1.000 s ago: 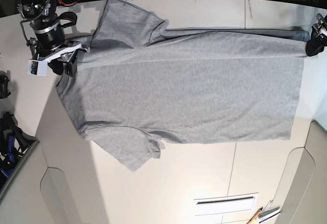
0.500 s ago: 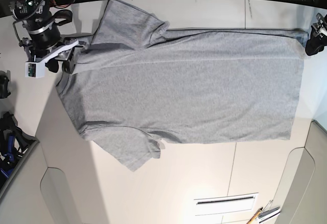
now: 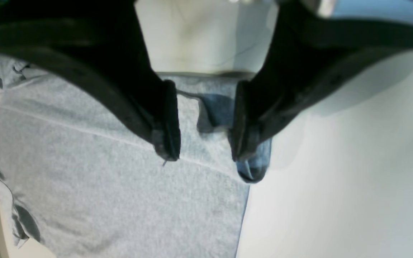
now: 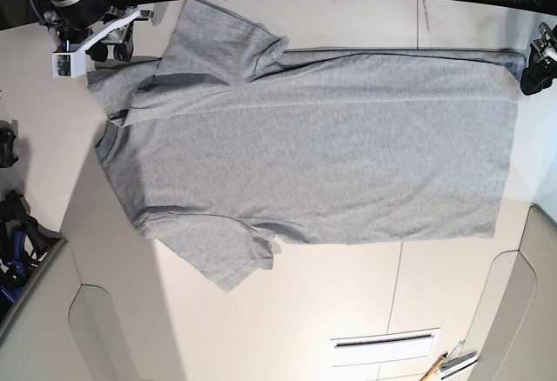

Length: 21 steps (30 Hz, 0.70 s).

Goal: Fold the T-shirt properly
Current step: 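Release the right gripper and move it to the sleeve near the collar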

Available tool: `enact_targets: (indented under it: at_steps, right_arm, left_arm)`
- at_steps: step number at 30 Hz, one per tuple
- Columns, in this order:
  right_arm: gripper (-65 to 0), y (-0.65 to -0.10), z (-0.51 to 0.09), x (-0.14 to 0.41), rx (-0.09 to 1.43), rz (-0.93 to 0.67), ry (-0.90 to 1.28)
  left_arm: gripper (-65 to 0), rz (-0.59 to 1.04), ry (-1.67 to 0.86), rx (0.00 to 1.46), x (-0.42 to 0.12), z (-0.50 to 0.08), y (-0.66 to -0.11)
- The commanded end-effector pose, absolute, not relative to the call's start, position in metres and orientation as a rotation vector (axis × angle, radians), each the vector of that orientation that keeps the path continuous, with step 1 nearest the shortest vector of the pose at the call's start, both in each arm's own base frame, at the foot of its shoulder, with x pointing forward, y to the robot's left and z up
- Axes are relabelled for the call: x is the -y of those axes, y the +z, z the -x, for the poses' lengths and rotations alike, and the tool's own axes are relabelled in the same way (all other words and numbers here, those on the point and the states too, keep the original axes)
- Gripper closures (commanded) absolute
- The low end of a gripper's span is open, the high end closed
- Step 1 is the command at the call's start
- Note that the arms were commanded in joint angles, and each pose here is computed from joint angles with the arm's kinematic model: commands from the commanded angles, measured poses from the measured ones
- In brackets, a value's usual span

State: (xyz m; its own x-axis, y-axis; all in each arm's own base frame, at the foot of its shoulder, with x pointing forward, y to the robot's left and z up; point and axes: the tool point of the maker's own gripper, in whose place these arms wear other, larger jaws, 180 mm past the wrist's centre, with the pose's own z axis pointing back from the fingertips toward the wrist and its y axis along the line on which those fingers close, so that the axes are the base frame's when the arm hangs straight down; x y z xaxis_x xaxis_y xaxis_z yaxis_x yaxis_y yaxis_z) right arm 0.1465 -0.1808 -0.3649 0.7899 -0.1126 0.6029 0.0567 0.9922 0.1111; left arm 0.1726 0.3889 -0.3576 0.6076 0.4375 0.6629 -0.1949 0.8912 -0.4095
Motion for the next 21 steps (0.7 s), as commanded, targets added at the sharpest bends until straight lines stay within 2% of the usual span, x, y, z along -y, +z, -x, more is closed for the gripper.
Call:
enact_targets:
  at_steps: [1, 5, 13, 21]
  right_arm:
    - [-24.2, -0.359, -0.147, 0.179, 0.675, -0.103, -0.096]
    - [-24.2, -0.371, -0.134, 0.175, 0.629, -0.144, -0.131]
    - [-24.2, -0.406, -0.11, 0.131, 0.521, -0.413, -0.238]
    - [-24.2, -0.408, -0.107, 0.101, 0.496, -0.525, -0.211]
  left_arm:
    - [-27.1, 0.305, 0.348, 0.891, -0.395, -0.181, -0.342]
    - [-27.1, 0.305, 0.348, 0.891, -0.395, -0.181, -0.342]
    - [-27.1, 0.305, 0.348, 0.891, -0.395, -0.181, -0.342]
    - [-27.1, 0.31, 0.351, 0.895, -0.395, -0.182, -0.341]
